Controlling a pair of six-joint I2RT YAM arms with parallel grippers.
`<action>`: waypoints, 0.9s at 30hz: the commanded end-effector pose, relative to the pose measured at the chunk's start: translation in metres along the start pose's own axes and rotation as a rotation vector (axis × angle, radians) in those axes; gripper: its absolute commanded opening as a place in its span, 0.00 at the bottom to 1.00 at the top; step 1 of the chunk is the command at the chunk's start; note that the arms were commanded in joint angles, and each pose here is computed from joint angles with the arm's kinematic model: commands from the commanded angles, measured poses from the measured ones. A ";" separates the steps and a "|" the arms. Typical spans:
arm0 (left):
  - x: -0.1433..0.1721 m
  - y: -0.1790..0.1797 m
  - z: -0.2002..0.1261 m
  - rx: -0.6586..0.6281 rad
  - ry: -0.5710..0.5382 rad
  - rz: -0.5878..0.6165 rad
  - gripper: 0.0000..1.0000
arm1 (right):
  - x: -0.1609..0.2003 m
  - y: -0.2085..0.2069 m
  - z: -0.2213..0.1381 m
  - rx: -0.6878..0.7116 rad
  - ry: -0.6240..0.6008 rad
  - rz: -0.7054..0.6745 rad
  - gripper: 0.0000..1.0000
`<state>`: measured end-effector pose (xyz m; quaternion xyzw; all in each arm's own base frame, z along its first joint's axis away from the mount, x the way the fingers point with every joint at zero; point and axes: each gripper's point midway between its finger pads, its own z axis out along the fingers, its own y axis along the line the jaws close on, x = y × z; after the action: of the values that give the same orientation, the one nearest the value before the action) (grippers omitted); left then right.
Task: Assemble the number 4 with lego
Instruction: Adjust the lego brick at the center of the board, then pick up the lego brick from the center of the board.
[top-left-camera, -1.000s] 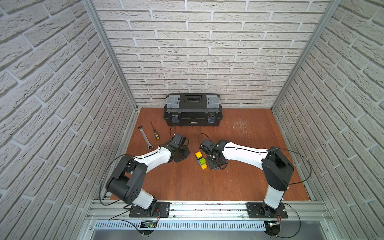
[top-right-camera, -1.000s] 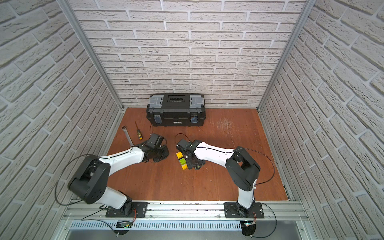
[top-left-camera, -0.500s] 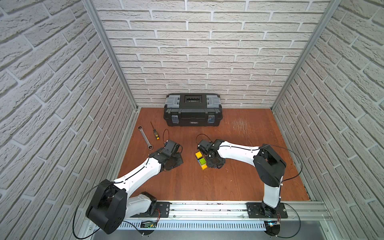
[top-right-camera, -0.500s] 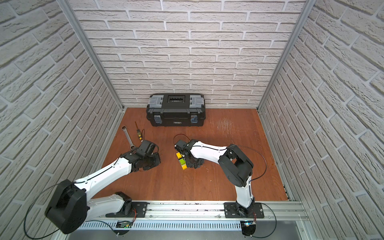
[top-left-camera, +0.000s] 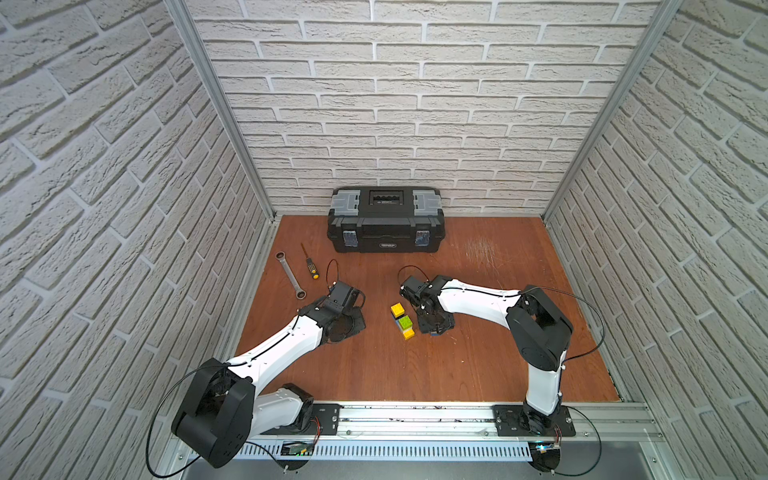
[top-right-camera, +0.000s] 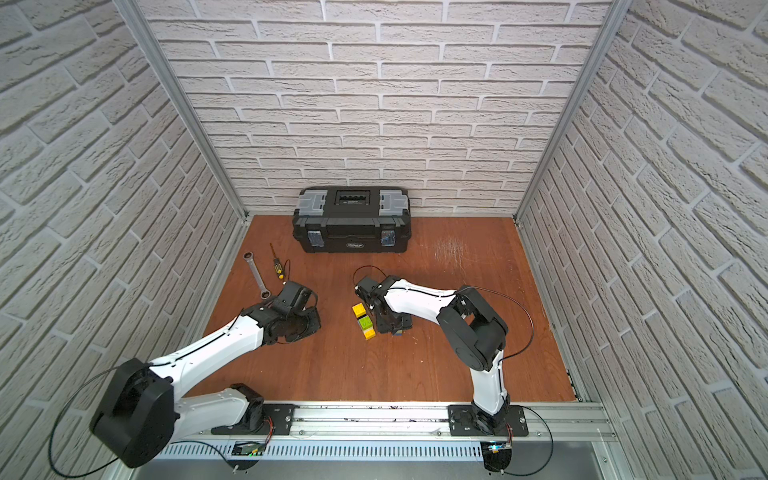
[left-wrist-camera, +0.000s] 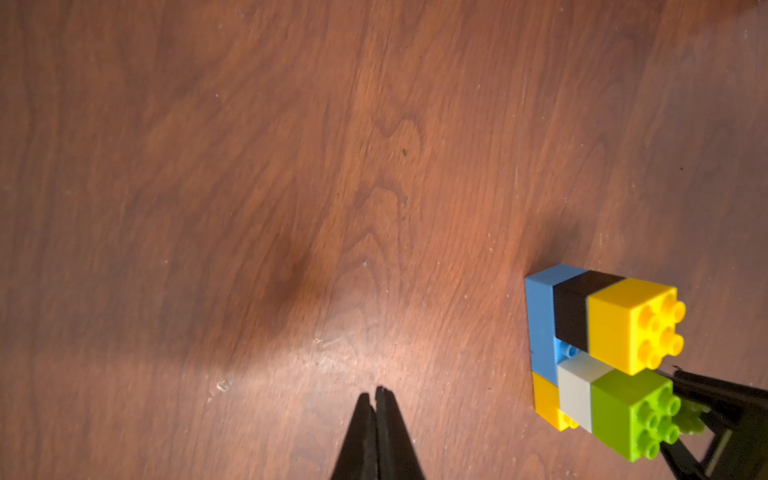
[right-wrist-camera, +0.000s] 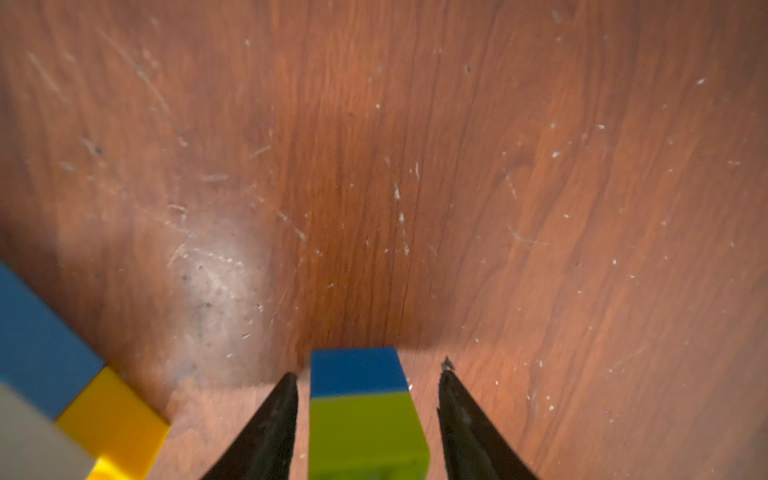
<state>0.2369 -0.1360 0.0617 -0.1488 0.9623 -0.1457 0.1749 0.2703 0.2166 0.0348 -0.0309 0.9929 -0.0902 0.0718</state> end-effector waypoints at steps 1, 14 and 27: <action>-0.003 -0.002 -0.007 0.011 -0.016 -0.007 0.10 | -0.011 0.002 -0.039 -0.016 -0.084 -0.039 0.60; -0.020 0.005 -0.033 0.078 -0.128 -0.095 0.34 | 0.004 0.081 -0.066 -0.196 -0.116 -0.387 0.66; -0.014 0.010 -0.024 0.080 -0.083 -0.106 0.29 | -0.009 0.092 -0.031 -0.109 -0.056 -0.424 0.56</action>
<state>0.2357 -0.1159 0.0863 -0.2005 0.9383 -0.1827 0.2147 0.2658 0.3119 0.0413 -0.2439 0.9661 -0.0472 0.0709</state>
